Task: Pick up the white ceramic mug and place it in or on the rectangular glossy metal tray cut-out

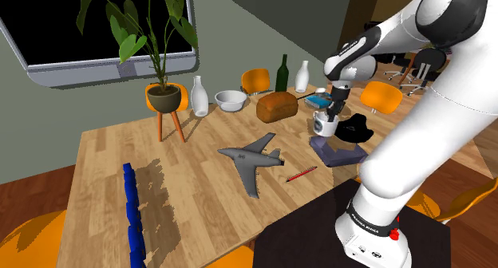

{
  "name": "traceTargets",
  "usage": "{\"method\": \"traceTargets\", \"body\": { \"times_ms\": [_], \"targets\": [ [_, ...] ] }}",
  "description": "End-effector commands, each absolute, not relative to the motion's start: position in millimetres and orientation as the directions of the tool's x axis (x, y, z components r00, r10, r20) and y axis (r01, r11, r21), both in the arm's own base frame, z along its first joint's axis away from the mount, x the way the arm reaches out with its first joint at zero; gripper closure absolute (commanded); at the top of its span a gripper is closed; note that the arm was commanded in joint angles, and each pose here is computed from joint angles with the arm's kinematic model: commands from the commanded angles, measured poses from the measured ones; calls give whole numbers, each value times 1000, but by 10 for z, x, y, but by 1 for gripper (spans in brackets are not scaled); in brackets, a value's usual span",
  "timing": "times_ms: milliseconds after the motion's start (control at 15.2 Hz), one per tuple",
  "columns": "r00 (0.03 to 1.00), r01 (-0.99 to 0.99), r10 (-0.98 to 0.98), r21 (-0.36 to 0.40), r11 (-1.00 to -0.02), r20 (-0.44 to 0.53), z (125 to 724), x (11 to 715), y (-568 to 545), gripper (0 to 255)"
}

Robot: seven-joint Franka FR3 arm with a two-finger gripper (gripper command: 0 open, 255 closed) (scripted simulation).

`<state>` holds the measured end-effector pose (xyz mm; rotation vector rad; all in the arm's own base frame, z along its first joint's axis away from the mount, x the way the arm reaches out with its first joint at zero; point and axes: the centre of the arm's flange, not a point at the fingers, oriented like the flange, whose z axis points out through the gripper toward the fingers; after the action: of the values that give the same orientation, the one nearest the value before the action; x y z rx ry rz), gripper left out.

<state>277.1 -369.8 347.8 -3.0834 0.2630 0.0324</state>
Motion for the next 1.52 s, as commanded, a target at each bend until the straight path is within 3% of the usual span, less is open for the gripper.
{"method": "traceTargets", "body": {
  "times_ms": [0, 330, 1452],
  "targets": [
    [986, -167, -166, -46, -985, -25, 3512, 2543, -3896, 255],
    [986, -167, -166, -46, -985, -25, 3542, 2162, -4309, 255],
    [986, -167, -166, -46, -985, -25, 2696, 2162, -4309, 255]
  ]
}}
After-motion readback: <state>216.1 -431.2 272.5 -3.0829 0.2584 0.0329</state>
